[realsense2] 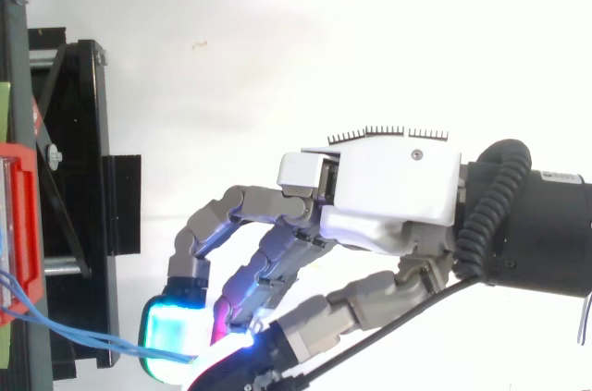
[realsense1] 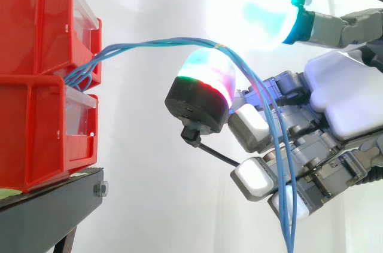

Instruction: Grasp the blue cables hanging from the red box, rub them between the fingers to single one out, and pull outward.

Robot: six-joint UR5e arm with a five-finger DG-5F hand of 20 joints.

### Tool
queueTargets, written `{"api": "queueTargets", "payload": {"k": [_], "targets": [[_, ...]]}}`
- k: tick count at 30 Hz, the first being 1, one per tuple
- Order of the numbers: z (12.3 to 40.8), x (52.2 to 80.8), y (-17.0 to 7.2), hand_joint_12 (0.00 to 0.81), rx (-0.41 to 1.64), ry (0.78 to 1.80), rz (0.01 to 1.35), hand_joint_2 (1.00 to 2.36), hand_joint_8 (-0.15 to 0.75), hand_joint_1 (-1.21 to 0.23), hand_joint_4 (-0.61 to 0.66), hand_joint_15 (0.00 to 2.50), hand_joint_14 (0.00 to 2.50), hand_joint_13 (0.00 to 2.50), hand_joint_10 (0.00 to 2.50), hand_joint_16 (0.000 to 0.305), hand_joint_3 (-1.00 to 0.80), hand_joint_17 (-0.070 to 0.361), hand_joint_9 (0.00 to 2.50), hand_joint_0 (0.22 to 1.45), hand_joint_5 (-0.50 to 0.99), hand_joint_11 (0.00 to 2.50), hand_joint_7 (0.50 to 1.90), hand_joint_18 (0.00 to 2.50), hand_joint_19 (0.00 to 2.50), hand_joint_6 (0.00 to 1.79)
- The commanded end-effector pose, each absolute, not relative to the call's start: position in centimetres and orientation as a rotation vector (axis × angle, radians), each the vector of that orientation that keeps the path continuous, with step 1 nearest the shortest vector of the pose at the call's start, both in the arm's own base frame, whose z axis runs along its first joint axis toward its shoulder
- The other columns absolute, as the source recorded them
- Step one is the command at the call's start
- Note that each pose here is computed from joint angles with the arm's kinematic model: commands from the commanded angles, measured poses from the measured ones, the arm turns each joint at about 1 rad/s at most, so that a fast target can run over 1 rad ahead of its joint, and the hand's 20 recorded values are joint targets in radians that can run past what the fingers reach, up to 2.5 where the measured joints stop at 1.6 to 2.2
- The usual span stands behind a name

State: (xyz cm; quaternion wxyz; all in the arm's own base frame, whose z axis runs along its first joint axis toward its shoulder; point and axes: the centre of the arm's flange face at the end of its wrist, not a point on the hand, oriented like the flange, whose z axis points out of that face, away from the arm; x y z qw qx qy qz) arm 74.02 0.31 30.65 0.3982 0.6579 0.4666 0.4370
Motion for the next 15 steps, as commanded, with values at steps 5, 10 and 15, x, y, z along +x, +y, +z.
{"api": "queueTargets", "payload": {"k": [5, 10, 15], "targets": [[30.63, 74.00, 0.39, 0.369, 1.666, 1.183, 1.106, 1.01, 0.254, -0.80, -0.08, 0.50, 0.02, 0.81, 0.01, 0.053, -0.28, 0.120, 1.00, 0.64, -0.15, 0.65, 0.93, 0.66, 0.48, 0.93], [30.69, 74.01, 0.27, 0.368, 1.666, 1.181, 1.105, 1.01, 0.246, -0.88, -0.14, 0.48, 0.02, 0.82, 0.02, 0.053, -0.33, 0.119, 0.97, 0.73, -0.16, 0.64, 0.94, 0.71, 0.42, 0.95], [30.63, 74.01, 0.27, 0.375, 1.666, 1.181, 1.105, 1.00, 0.238, -0.90, -0.20, 0.46, 0.02, 0.81, 0.01, 0.054, -0.45, 0.121, 0.93, 0.81, -0.18, 0.63, 0.95, 0.69, 0.38, 0.96]]}}
